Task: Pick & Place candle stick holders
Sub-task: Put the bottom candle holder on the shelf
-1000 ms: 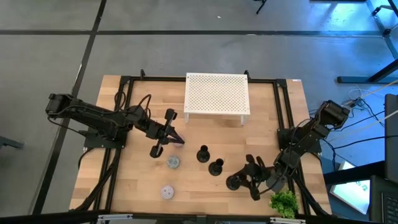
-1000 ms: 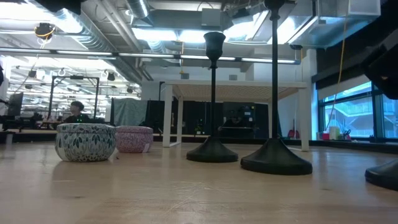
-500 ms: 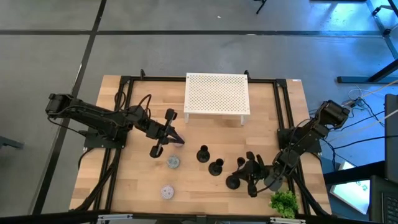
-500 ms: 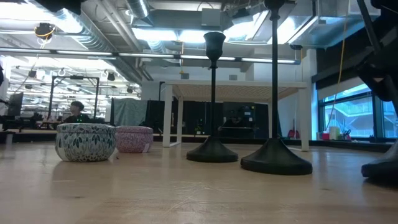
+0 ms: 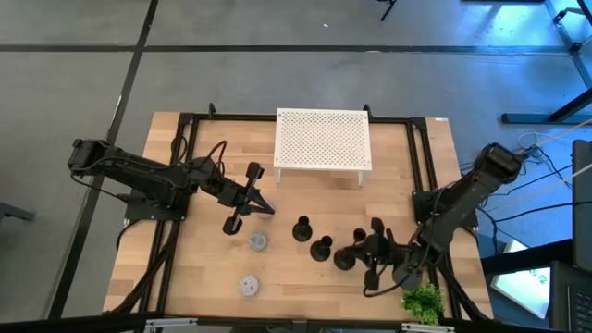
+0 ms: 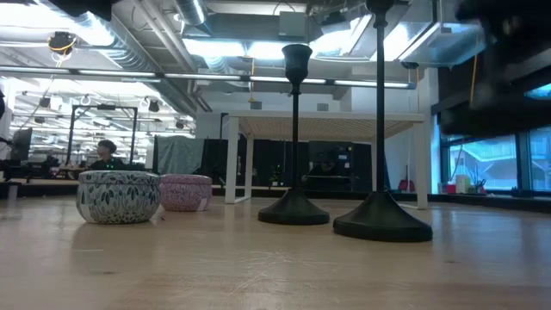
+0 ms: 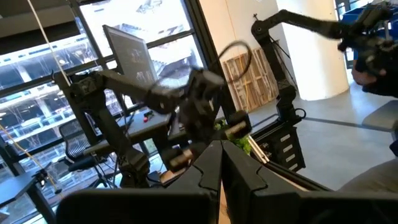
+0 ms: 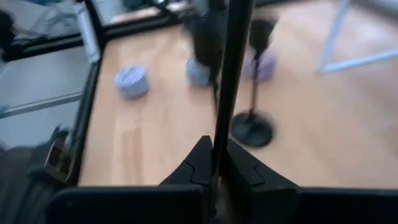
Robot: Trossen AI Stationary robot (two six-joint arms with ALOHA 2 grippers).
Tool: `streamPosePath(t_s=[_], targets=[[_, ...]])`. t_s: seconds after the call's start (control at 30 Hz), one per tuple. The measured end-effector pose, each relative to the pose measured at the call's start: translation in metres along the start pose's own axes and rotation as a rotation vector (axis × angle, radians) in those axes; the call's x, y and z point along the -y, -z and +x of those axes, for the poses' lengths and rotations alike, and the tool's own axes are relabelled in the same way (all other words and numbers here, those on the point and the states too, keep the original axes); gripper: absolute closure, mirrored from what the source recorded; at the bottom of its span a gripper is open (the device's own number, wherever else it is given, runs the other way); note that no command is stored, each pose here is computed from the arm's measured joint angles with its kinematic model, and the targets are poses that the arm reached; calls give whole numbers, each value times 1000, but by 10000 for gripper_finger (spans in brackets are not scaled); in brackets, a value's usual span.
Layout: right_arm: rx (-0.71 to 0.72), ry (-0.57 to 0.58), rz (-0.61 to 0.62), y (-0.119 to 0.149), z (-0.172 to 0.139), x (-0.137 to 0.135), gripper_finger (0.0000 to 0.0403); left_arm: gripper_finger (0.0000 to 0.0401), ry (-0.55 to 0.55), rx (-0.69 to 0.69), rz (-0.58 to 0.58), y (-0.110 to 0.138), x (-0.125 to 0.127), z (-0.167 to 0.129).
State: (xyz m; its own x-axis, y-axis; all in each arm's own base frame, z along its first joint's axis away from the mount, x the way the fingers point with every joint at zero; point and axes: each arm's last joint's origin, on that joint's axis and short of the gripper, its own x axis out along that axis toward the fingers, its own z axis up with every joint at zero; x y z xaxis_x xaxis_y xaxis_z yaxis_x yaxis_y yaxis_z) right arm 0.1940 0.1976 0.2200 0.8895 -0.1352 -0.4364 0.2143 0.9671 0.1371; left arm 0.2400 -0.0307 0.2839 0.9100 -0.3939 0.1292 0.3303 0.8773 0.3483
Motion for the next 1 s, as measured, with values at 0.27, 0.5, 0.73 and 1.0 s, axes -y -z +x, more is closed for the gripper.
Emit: streamPosePath(t_s=[0.27, 0.5, 0.73, 1.0], targets=[[143, 223, -79, -57, -25, -3, 388, 397, 1, -4, -9, 0, 0, 0], [150, 349, -82, -84, -19, 19, 388, 397, 5, -16, -26, 2, 1, 0], [153, 510, -92, -105, -10, 55, 388, 397, 7, -22, -51, 2, 1, 0], [196, 702, -62, -133, -11, 100, 388, 397, 8, -29, -54, 3, 1, 0]])
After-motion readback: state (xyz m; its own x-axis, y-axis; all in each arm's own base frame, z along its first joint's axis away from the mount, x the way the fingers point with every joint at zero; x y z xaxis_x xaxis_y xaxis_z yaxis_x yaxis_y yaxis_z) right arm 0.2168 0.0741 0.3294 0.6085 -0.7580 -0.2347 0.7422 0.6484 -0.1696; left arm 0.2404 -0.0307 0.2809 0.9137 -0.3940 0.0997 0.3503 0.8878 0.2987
